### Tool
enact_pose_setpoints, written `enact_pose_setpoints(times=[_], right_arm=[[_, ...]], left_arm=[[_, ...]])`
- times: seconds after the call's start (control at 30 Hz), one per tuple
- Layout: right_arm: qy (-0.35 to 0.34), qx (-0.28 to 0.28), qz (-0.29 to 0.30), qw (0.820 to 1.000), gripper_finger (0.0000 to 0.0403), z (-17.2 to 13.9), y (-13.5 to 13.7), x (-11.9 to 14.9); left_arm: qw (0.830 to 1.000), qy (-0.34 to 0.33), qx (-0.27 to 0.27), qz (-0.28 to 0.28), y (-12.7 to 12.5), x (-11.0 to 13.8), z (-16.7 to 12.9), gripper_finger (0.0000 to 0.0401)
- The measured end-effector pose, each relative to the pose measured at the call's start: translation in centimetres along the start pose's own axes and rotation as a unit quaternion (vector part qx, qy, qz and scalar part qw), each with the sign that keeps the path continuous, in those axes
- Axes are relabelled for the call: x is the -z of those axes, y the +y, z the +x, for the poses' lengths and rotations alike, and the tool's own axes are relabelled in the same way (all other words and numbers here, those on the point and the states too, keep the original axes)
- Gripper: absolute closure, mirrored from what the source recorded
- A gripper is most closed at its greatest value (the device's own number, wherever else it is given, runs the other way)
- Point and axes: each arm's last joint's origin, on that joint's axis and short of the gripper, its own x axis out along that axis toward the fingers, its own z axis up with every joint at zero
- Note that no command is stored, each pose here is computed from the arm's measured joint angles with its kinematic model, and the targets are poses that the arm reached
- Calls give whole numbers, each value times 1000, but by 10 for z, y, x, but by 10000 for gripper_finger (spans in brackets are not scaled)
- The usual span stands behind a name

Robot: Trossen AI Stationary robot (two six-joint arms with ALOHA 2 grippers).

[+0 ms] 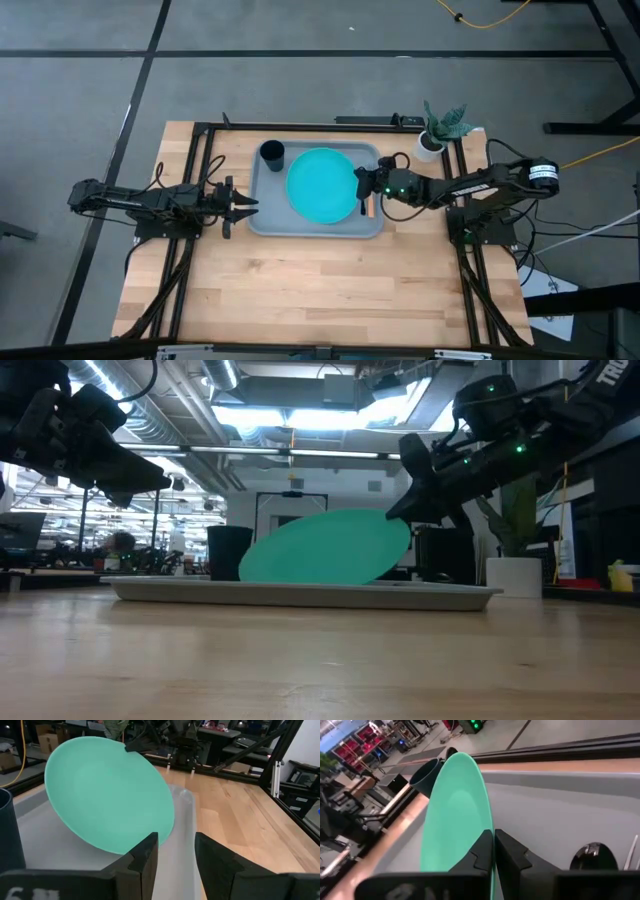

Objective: Pick and place plate/cup/fork/spoon on tray
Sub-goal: Put the blue plate on the serving tray to the left of the black spoon

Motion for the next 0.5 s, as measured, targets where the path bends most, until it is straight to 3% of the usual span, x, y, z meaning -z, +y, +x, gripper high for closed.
enact_pose_setpoints(times=[0.5], right_arm=[[21,-6,-13,1000,386,0,-1,2]], left_arm=[[1000,0,0,0,0,0,0,280]])
